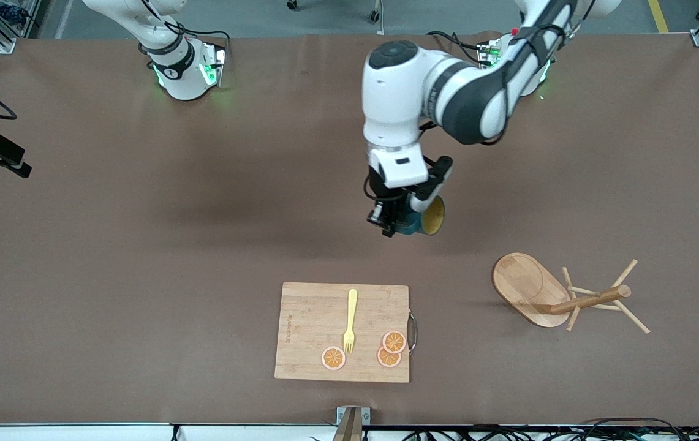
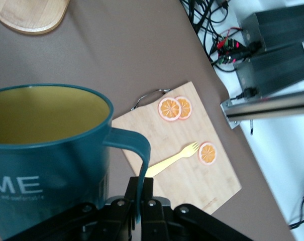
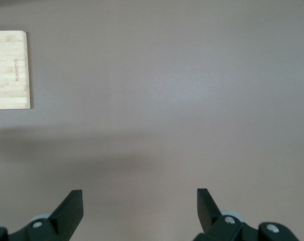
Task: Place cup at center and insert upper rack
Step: 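Lift the mug with the left gripper toward the wooden mug tree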
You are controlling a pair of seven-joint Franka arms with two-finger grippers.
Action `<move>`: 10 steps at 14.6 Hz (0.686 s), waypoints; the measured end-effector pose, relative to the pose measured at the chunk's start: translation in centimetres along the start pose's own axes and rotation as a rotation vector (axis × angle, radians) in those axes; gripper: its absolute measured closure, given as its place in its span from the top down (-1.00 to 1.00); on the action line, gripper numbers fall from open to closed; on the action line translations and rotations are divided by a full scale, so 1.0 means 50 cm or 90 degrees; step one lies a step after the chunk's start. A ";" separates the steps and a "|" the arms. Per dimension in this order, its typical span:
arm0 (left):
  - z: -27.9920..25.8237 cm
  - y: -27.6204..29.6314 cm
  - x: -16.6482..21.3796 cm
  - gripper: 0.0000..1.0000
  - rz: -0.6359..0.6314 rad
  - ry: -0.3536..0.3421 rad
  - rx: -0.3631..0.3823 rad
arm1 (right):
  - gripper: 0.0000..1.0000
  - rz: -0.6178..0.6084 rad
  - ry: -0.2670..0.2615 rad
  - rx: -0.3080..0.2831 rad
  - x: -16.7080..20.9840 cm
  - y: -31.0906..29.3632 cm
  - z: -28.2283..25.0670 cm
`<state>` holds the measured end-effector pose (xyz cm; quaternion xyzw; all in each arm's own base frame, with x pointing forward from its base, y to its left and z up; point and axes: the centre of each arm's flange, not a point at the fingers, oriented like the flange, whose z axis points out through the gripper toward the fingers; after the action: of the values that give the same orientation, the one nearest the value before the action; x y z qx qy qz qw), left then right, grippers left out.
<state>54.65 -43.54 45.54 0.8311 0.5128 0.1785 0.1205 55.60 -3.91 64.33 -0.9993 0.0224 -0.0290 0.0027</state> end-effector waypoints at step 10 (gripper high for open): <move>0.004 0.043 0.306 -0.89 -0.160 -0.168 -0.011 | 1.00 -0.014 0.000 0.005 0.001 -0.024 0.000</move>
<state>62.76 -30.81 48.84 0.7754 0.5909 0.0560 0.2155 55.69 -2.69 64.33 -0.9995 0.0116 -0.0291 0.0064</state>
